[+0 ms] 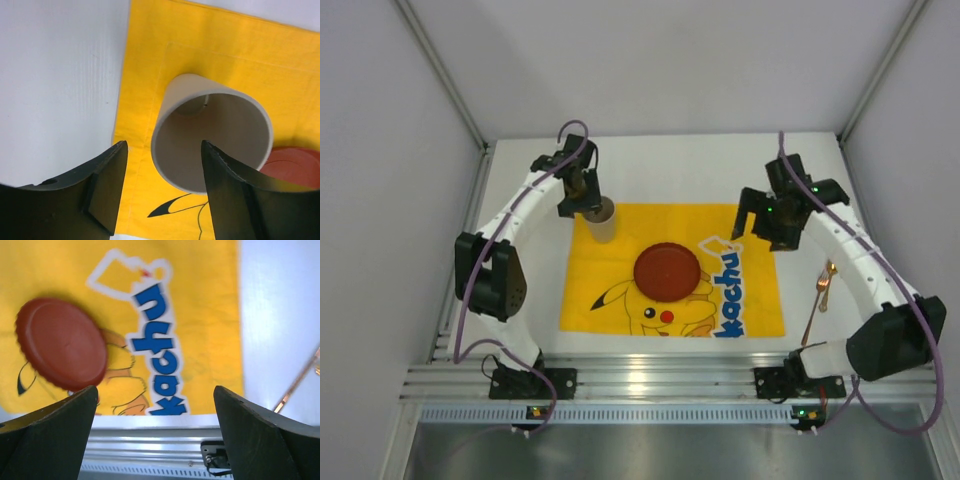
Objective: Set the dinner table for one person
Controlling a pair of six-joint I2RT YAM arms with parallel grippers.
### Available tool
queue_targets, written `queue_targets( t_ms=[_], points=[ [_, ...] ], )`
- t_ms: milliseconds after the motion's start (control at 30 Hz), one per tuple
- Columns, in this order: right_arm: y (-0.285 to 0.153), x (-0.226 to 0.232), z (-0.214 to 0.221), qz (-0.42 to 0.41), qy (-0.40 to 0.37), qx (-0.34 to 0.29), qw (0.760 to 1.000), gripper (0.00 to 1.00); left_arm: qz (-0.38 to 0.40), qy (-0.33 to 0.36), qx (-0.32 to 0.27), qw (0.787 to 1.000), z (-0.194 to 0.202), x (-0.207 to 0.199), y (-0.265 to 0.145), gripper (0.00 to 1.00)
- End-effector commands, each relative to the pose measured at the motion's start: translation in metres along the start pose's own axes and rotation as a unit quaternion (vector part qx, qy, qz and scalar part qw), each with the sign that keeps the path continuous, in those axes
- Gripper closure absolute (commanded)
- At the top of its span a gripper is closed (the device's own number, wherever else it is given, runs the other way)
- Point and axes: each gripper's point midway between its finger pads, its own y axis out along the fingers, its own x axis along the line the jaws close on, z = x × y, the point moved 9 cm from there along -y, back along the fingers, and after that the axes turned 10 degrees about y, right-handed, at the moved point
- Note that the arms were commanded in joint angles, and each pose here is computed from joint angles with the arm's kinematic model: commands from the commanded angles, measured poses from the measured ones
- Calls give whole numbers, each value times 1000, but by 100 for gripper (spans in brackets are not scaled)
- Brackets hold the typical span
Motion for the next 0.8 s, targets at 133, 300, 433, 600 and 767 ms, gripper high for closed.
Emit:
queue_targets(
  t_ms=[133,300,433,600,767],
  points=[
    [-11,-108,1,131,178,-66,973,0,13,-36,-76,996,-25,2,-44,29],
    [-8,-149,-4,182,266,-91,942,0,35,-42,-69,996,-18,0,-47,29],
    [3,-169,-12,201,300,-66,930,0,59,-31,-48,997,0,-2,-37,30],
    [13,-188,-29,207,335,-65,917,5,77,-13,-27,997,21,-1,-23,30],
    [34,-196,-29,219,336,-51,915,15,95,-3,-4,995,33,-4,-10,31]
  ],
)
